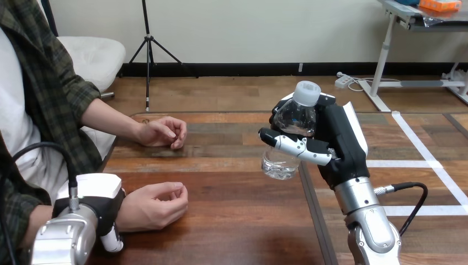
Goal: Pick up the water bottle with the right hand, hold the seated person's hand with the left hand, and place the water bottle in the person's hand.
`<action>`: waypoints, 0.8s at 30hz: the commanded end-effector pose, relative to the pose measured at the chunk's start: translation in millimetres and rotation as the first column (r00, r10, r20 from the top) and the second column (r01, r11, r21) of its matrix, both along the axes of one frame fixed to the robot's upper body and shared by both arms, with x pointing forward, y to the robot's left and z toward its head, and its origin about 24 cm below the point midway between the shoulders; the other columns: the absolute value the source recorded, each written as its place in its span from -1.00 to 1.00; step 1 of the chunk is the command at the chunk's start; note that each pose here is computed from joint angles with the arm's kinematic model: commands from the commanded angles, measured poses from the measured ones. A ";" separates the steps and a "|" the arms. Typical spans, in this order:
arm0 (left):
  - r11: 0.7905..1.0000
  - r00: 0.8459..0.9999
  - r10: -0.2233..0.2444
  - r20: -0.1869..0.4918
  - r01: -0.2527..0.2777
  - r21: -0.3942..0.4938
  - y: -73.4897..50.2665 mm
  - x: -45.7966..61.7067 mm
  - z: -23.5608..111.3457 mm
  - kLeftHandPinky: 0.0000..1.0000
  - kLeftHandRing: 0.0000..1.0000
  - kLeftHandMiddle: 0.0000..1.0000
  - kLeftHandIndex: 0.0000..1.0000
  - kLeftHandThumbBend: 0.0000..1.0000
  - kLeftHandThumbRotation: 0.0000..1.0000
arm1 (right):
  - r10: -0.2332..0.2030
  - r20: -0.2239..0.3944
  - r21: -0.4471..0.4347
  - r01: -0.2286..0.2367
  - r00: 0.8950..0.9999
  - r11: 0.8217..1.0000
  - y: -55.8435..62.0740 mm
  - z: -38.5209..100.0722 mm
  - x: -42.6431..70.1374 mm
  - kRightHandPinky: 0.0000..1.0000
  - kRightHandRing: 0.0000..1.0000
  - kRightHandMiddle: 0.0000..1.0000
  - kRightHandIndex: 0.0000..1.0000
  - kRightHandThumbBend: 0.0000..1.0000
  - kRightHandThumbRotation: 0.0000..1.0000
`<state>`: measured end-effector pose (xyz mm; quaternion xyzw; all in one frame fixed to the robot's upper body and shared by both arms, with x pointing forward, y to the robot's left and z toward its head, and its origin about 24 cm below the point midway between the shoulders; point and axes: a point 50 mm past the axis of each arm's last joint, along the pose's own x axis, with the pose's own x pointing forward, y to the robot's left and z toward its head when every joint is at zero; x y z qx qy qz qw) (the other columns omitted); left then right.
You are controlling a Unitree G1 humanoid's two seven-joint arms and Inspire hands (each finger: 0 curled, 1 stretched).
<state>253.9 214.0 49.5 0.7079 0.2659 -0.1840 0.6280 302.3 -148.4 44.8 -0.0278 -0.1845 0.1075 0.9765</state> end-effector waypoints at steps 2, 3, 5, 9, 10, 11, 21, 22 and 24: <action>1.000 0.980 -0.010 -0.199 0.005 -0.026 1.3 -23.1 -40.7 0.41 0.60 0.66 0.65 0.76 -0.87 | -0.001 0.122 0.008 0.000 0.993 1.000 0.3 29.8 9.7 -0.22 -0.18 -0.15 -0.19 0.36 -1.00; 1.000 0.980 -0.012 -0.199 0.006 -0.027 1.2 -23.2 -40.9 0.40 0.59 0.66 0.65 0.76 -0.87 | -0.001 0.122 0.008 0.000 0.993 1.000 0.2 29.8 9.8 -0.22 -0.18 -0.15 -0.19 0.36 -1.00; 1.000 0.980 -0.014 -0.199 0.008 -0.029 1.2 -23.4 -41.3 0.39 0.58 0.66 0.65 0.76 -0.87 | 0.000 0.121 0.010 -0.001 0.993 1.000 0.2 29.8 9.8 -0.22 -0.18 -0.15 -0.19 0.36 -1.00; 0.999 0.980 -0.018 -0.196 0.010 -0.043 0.9 -24.0 -42.3 0.36 0.56 0.64 0.64 0.76 -0.86 | 0.003 0.118 0.015 -0.005 0.993 1.000 0.3 29.7 9.8 -0.21 -0.18 -0.16 -0.19 0.35 -1.00; 0.999 0.982 -0.019 -0.190 0.009 -0.054 0.7 -24.3 -42.5 0.36 0.56 0.64 0.64 0.76 -0.86 | 0.004 0.118 0.016 -0.006 0.993 1.000 0.3 29.8 9.9 -0.21 -0.18 -0.16 -0.19 0.35 -1.00; 0.998 0.983 -0.020 -0.185 0.008 -0.062 0.7 -24.5 -42.6 0.36 0.55 0.63 0.63 0.75 -0.89 | 0.004 0.118 0.017 -0.006 0.993 1.000 0.3 29.8 9.9 -0.21 -0.18 -0.16 -0.19 0.35 -1.00; 0.994 0.998 -0.027 -0.061 0.021 -0.110 0.6 -25.3 -44.3 0.29 0.43 0.50 0.49 0.63 -0.99 | 0.002 0.122 0.009 -0.003 0.993 1.000 0.2 30.2 10.0 -0.21 -0.18 -0.15 -0.19 0.35 -1.00; 0.992 0.999 -0.023 -0.034 0.019 -0.124 0.8 -25.4 -44.7 0.28 0.41 0.49 0.48 0.61 -0.99 | 0.003 0.123 0.009 -0.004 0.992 1.000 0.3 30.2 10.0 -0.21 -0.18 -0.15 -0.19 0.35 -1.00; 0.990 1.000 -0.018 -0.005 0.017 -0.139 1.1 -25.6 -45.3 0.22 0.35 0.43 0.42 0.59 -0.99 | 0.004 0.124 0.010 -0.005 0.992 1.000 0.3 30.3 10.0 -0.21 -0.18 -0.15 -0.19 0.34 -1.00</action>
